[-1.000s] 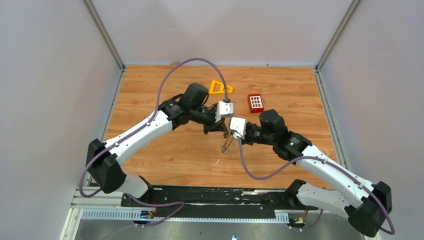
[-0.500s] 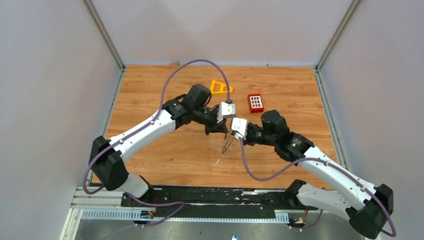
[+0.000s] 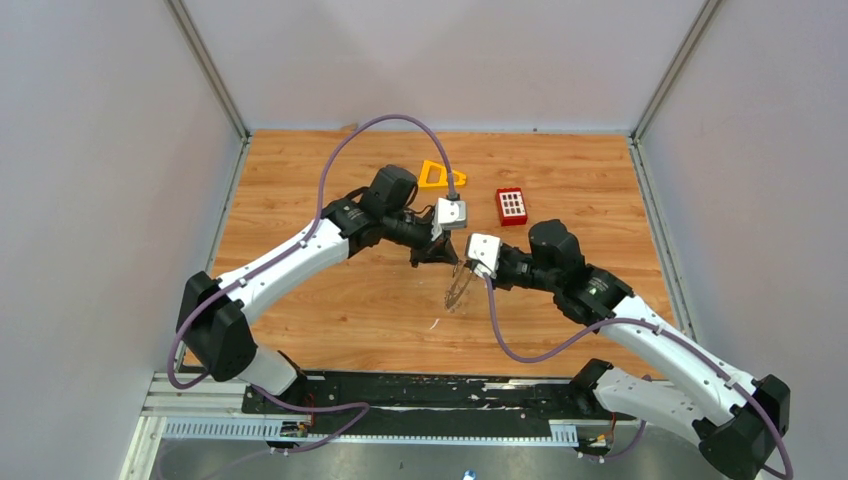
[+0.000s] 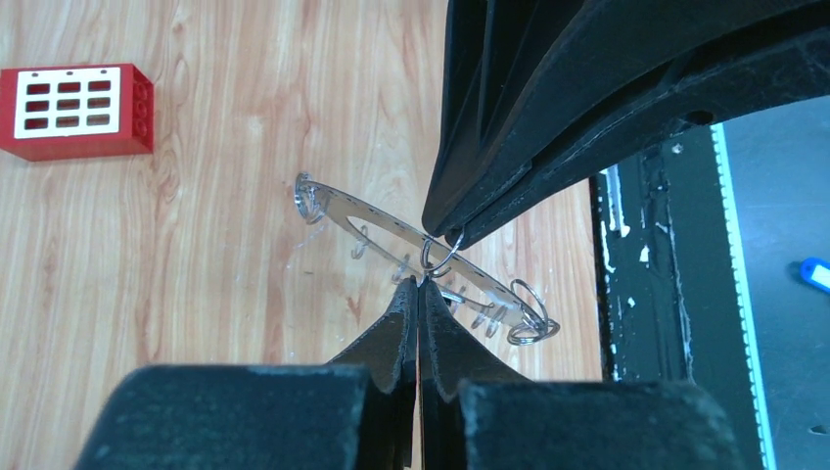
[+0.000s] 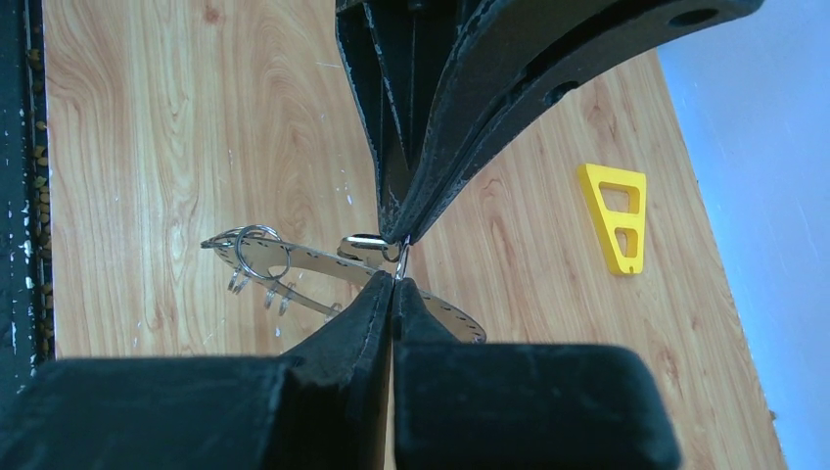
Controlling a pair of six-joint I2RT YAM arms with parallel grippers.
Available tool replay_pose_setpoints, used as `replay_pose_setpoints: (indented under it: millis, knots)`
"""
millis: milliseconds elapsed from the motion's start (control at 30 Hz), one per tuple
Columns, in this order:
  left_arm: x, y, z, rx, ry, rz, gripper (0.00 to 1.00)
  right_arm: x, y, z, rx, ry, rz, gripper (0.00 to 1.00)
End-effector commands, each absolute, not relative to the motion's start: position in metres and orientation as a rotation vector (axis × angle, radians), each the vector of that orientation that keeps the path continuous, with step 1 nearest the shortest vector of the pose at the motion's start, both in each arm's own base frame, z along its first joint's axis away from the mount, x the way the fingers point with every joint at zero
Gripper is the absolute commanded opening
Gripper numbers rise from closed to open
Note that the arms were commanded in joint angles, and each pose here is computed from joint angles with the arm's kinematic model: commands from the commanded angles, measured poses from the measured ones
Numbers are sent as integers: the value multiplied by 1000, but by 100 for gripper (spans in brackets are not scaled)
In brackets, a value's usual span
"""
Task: Put the keys on the keyring
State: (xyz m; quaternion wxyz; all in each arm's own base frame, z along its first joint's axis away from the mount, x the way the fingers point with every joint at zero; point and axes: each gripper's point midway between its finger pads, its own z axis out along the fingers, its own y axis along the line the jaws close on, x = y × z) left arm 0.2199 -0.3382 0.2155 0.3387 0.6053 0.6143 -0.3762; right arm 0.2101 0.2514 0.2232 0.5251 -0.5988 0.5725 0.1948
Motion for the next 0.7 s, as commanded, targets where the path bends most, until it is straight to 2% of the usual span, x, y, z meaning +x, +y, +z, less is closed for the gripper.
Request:
replay_pose_setpoints:
  millis: [0, 433, 667]
  knots:
    - [227, -334, 234, 1500, 1545, -1025, 0, 205, 258, 258, -1373, 1258, 514, 0]
    - [211, -338, 240, 1556, 1377, -1128, 6, 198, 265, 274, -1367, 1229, 595, 0]
    - [211, -336, 241, 1582, 1339, -1106, 23, 197, 266, 279, -1364, 1221, 614, 0]
